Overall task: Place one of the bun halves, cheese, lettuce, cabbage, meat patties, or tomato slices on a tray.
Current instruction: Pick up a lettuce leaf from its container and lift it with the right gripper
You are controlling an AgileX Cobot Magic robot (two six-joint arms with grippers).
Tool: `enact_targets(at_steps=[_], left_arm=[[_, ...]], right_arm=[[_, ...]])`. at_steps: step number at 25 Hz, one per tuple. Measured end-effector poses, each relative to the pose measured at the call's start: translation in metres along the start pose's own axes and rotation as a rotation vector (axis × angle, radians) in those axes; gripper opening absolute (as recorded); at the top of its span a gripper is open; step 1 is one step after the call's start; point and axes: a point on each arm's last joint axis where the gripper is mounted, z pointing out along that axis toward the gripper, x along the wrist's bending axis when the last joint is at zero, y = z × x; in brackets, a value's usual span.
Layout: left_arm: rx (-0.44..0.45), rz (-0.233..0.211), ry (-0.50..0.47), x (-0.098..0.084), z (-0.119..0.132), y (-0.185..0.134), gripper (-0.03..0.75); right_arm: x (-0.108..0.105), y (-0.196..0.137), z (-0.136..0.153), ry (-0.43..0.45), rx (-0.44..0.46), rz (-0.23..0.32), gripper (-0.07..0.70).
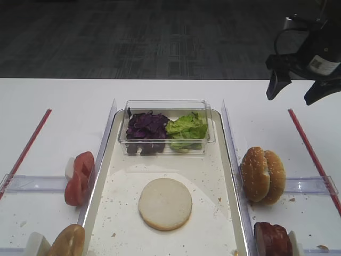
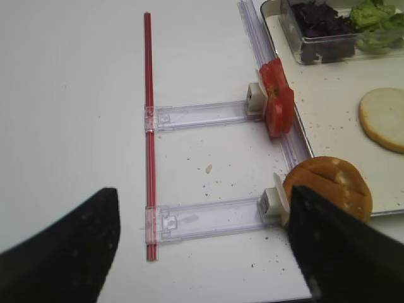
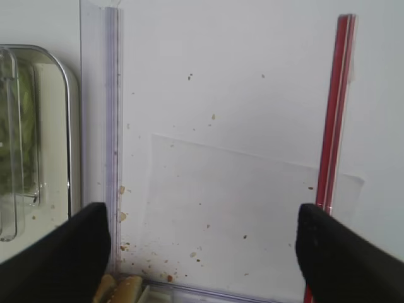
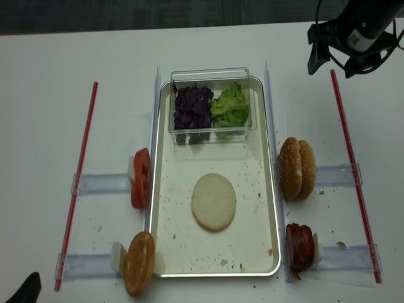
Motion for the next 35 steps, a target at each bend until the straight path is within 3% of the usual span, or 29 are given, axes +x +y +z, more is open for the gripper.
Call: enact_targets(at_steps=[3,7,19,26,30,35], left_arm=[[0.0,0.0,0.0,0.0,0.0,0.0,0.51],[0.0,0.0,0.0,0.0,0.0,0.0,0.51],[0.0,0.0,0.0,0.0,0.0,0.0,0.509],[0.0,0.0,0.0,0.0,0.0,0.0,0.51],[0.0,0.0,0.0,0.0,0.0,0.0,0.51],[0.0,0.0,0.0,0.0,0.0,0.0,0.51]], right_arm=[[0.003,0.0,0.001,-0.003,0.004,-0.021,0.616],[0.02,-0.002,0.006,-0.033,0.013,-0.099,0.616],[0.11,-0.004,0.016,0.018,-0.018,-0.328,0.615],[0.161,-0.01,0.033,0.055,0.018,-0.443,0.615],[0.181,-0.012,0.043,0.072,0.025,-0.477,0.615],[0.188,-0.012,0.052,0.078,0.042,-0.484,0.615]])
